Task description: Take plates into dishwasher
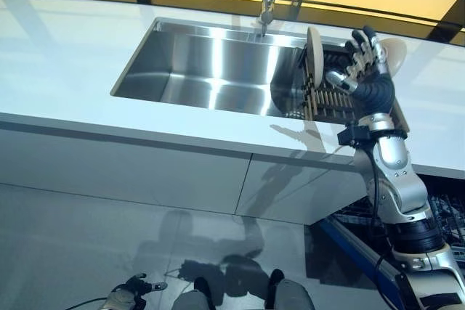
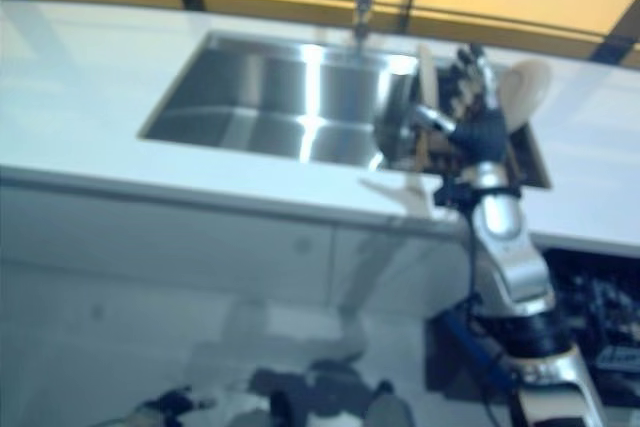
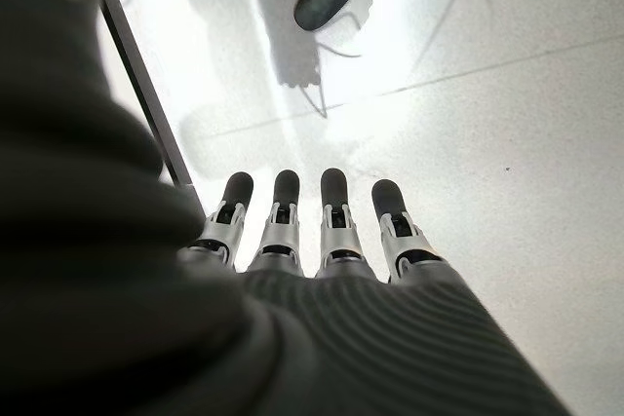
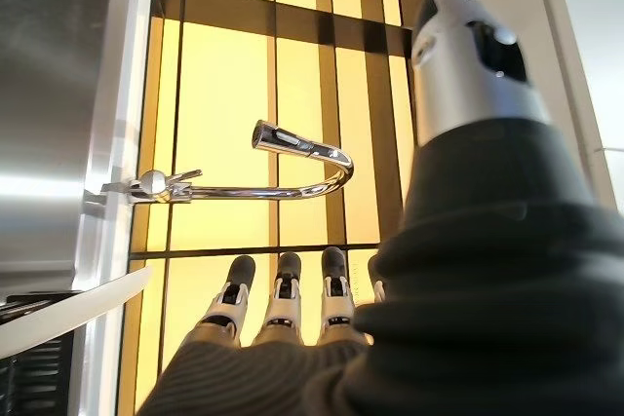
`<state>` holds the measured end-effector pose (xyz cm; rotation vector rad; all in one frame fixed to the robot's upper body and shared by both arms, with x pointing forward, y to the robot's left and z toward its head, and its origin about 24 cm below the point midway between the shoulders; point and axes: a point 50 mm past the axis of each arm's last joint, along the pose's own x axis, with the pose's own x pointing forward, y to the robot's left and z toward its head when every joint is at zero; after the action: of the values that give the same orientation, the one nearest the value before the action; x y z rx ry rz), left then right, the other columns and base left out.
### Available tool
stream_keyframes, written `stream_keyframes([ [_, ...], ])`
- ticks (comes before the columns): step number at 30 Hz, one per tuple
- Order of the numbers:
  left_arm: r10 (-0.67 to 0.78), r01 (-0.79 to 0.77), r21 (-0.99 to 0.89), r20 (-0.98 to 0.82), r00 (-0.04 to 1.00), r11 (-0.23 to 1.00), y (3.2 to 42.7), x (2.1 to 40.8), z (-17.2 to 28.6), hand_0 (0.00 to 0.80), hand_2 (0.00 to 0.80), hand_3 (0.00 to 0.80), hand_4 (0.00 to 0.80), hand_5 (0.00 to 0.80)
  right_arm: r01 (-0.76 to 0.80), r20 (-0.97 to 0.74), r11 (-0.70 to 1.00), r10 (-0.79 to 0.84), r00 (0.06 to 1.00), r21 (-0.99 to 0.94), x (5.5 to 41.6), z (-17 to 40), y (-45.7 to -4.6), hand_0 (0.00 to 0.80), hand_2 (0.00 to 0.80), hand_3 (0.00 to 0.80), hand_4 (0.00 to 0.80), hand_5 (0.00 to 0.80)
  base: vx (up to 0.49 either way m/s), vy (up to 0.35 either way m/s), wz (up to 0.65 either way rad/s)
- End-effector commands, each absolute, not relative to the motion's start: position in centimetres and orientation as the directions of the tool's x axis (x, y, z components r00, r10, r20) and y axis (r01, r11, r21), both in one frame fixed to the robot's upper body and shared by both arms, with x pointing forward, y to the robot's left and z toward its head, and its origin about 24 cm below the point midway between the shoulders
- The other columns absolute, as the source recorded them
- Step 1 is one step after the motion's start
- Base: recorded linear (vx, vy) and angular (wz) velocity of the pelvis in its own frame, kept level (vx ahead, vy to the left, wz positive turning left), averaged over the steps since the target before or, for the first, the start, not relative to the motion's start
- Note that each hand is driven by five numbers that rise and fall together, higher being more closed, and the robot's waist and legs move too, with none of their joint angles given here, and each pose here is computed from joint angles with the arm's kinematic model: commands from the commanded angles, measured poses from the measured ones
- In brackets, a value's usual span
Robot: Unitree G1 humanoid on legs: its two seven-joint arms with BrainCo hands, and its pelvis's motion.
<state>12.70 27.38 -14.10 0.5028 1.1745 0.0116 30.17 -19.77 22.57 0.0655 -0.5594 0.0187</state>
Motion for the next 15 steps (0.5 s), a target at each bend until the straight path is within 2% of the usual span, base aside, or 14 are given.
stream_keyframes([
  [1, 0.248, 0.253, 0.379, -0.869, 0.428, 0.89, 26.9, 13.4, -14.0, 0.0, 0.0, 0.0, 0.0, 0.0, -0.024, 0.612, 0.998, -0.012, 0.791, 0.051, 30.2, 24.5, -20.1, 0.0, 0.0, 0.0, 0.0, 0.0, 0.084, 0.134, -0.12],
  [7, 0.145, 0.325, 0.332, -0.862, 0.486, 0.886, 24.1, 15.1, -14.1, 0.0, 0.0, 0.0, 0.0, 0.0, 0.012, 0.604, 0.997, -0.054, 0.795, 0.073, 30.1, 24.4, -21.1, 0.0, 0.0, 0.0, 0.0, 0.0, 0.093, 0.069, 0.04],
  [11, 0.107, 0.384, 0.315, -0.873, 0.476, 0.868, 23.4, 15.0, -14.3, 0.0, 0.0, 0.0, 0.0, 0.0, 0.033, 0.598, 0.997, -0.068, 0.798, 0.07, 29.7, 24.2, -21.4, 0.0, 0.0, 0.0, 0.0, 0.0, 0.158, -0.005, 0.21],
  [15, 0.116, 0.391, 0.309, -0.888, 0.444, 0.867, 23.7, 14.0, -14.7, 0.0, 0.0, 0.0, 0.0, 0.0, 0.047, 0.594, 0.997, -0.078, 0.8, 0.068, 29.4, 24.0, -21.5, 0.0, 0.0, 0.0, 0.0, 0.0, 0.185, -0.079, -0.01],
])
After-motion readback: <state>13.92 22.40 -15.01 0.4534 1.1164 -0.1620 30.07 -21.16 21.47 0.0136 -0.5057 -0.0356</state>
